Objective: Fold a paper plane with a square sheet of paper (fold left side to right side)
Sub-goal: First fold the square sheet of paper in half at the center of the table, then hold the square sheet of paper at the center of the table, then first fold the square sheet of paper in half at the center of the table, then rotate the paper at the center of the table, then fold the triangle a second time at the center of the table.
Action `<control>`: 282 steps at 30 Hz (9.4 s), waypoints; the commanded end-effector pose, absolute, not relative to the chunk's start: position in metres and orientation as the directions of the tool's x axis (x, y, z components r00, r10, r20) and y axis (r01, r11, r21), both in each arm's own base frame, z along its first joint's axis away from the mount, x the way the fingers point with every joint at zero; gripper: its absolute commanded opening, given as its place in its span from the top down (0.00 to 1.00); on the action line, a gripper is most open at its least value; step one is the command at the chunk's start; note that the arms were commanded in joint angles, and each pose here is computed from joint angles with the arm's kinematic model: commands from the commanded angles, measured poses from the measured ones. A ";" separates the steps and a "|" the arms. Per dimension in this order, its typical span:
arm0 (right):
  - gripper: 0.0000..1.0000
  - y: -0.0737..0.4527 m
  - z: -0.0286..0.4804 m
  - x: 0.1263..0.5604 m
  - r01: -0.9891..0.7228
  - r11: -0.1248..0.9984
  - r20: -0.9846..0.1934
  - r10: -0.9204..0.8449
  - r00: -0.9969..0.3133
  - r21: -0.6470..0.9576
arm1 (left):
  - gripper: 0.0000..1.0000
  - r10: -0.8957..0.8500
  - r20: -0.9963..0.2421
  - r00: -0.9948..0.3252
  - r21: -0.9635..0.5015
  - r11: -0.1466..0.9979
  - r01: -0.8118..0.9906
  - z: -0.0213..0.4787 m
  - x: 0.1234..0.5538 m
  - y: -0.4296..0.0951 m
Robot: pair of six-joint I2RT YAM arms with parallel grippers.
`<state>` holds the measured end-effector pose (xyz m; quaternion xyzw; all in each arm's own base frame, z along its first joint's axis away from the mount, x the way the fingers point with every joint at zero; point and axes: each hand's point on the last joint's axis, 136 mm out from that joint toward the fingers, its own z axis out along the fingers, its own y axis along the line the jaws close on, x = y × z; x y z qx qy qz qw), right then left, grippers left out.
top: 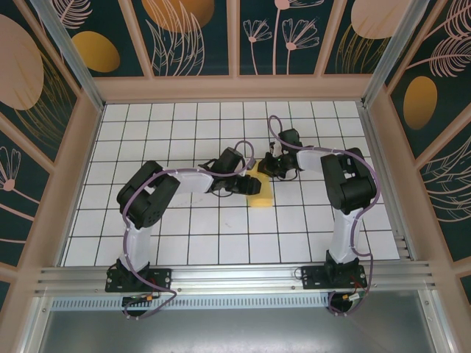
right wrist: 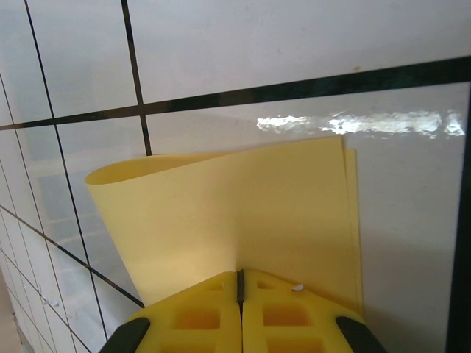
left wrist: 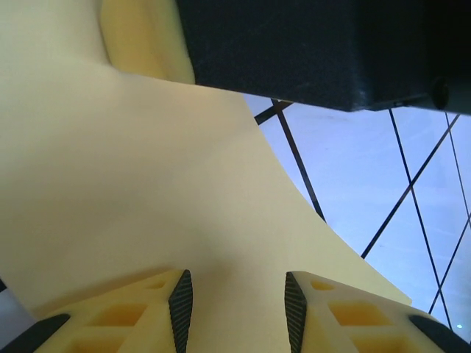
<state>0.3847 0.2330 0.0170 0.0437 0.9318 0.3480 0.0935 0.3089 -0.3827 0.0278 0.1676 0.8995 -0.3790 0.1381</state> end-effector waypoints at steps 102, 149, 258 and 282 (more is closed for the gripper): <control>0.95 0.212 0.041 0.265 0.060 0.731 -0.070 0.145 -0.987 0.679 | 0.58 0.167 -0.330 -0.929 -0.651 0.672 0.352 0.020 0.291 -0.378; 0.95 0.169 -0.026 0.232 0.128 0.896 0.040 0.123 -0.992 0.426 | 0.54 -0.028 -0.331 -0.943 -0.612 0.767 0.192 0.013 0.367 -0.350; 0.23 0.205 0.058 0.308 0.018 0.828 -0.239 0.182 -0.954 0.560 | 0.55 -0.032 -0.276 -0.961 -0.724 0.664 0.186 0.041 0.282 -0.335; 0.15 0.209 0.064 0.336 -0.011 0.843 -0.280 0.166 -0.946 0.537 | 0.55 0.046 -0.265 -0.963 -0.555 0.809 0.192 0.008 0.275 -0.323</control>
